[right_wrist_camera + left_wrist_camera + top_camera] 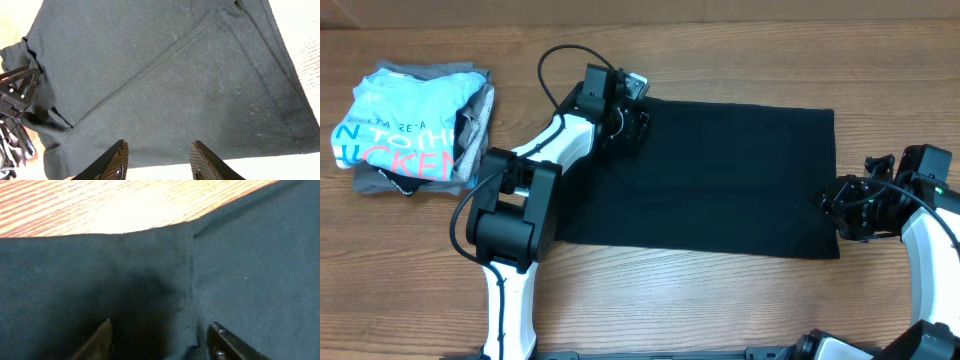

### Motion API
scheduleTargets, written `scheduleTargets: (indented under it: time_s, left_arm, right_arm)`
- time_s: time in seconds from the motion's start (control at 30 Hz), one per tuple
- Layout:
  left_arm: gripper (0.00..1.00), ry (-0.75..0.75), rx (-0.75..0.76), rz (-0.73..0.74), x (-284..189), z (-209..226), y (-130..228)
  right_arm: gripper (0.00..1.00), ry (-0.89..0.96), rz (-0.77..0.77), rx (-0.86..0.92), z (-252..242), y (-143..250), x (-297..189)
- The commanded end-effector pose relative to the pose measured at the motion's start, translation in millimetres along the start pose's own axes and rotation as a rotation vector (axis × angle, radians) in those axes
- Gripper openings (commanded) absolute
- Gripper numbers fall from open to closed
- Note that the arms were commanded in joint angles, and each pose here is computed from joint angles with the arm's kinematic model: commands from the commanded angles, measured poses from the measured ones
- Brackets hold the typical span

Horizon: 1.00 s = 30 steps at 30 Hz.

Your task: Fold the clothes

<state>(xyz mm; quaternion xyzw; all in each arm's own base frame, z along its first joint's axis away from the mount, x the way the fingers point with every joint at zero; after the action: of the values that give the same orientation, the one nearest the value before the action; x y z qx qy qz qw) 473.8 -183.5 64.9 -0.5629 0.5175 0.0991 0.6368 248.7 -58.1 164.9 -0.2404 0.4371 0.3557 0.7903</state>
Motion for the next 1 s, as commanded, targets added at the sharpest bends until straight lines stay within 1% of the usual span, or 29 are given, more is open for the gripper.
scheduleTargets:
  time_s: [0.0,0.07,0.1,0.13,0.2,0.27,0.3,0.33,0.37,0.4,0.43,0.47,0.5,0.53,0.57,0.6,0.67,0.7,0.77,0.8,0.83,0.97]
  left_arm:
    - [0.83,-0.028,0.007,-0.008,-16,2,-17]
    - [0.89,-0.044,0.012,-0.065,-46,4,-44]
    - [0.91,-0.055,0.013,-0.099,-71,4,-61]
    - [0.91,-0.061,0.013,-0.112,-86,4,-70]
    - [0.89,-0.071,0.037,-0.11,-116,1,-78]
    - [0.84,-0.101,0.051,-0.055,-150,-2,-74]
    - [0.81,-0.123,0.039,-0.024,-161,-2,-70]
    - [0.74,-0.147,0.022,0.021,-173,-2,-62]
    - [0.6,-0.178,-0.045,0.095,-191,-1,-47]
    - [0.56,-0.191,-0.103,0.136,-200,1,-38]
    - [0.51,-0.192,-0.163,0.193,-210,2,-25]
    - [0.42,-0.196,-0.246,0.269,-219,7,-9]
    - [0.32,-0.2,-0.314,0.336,-225,12,6]
    - [0.26,-0.201,-0.36,0.387,-228,17,18]
    - [0.17,-0.189,-0.435,0.452,-229,24,38]
    - [0.12,-0.169,-0.468,0.479,-228,26,48]
    - [0.04,-0.125,-0.533,0.53,-224,30,70]
    - [0.04,-0.099,-0.571,0.557,-220,31,84]
    - [0.04,-0.081,-0.618,0.59,-213,32,103]
    - [0.04,-0.073,-0.634,0.605,-208,33,114]
    - [0.04,-0.072,-0.643,0.614,-203,32,122]
    - [0.04,-0.073,-0.637,0.602,-175,31,153]
  right_arm:
    - [0.43,0.008,-0.05,-0.033,5,-7,-9]
    - [0.43,0.006,-0.056,-0.036,6,-8,-9]
    - [0.43,0.006,-0.056,-0.036,6,-8,-9]
    - [0.43,0.007,-0.052,-0.031,6,-7,-9]
    - [0.43,0.016,-0.039,-0.009,4,-4,-9]
    - [0.44,0.113,-0.039,0.096,-7,-1,-9]
    - [0.46,0.159,-0.044,0.131,-12,0,-10]
    - [0.49,0.222,-0.053,0.17,-19,1,-11]
    - [0.55,0.304,-0.069,0.205,-28,1,-13]
    - [0.56,0.333,-0.07,0.212,-31,2,-13]
    - [0.52,0.363,-0.063,0.224,-35,3,-12]
    - [0.46,0.377,-0.041,0.231,-38,5,-9]
    - [0.42,0.387,-0.016,0.241,-41,8,-4]
    - [0.42,0.393,0.003,0.248,-44,10,0]
    - [0.42,0.4,0.045,0.263,-49,15,9]
    - [0.42,0.399,0.068,0.271,-52,19,14]
    - [0.44,0.403,0.115,0.288,-60,28,27]
    - [0.46,0.403,0.128,0.292,-64,31,32]
    - [0.45,0.394,0.143,0.298,-69,36,41]
    - [0.39,0.377,0.143,0.299,-71,38,47]
    - [0.37,0.364,0.135,0.295,-72,39,52]
    - [0.05,0.289,0.089,0.256,-72,34,64]
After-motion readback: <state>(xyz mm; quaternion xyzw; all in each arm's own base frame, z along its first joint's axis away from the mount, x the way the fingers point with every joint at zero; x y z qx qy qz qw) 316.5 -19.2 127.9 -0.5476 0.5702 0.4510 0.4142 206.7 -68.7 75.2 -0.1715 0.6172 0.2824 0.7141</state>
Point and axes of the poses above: each gripper's point midway between its finger pads, its own x axis out along the fingers, its own z axis along the line the jaws close on, y = z × x, the point moved 7 cm from there along -x, back along the fingers, and after that the axes turned 1 degree about x, right-handed, at the moved point
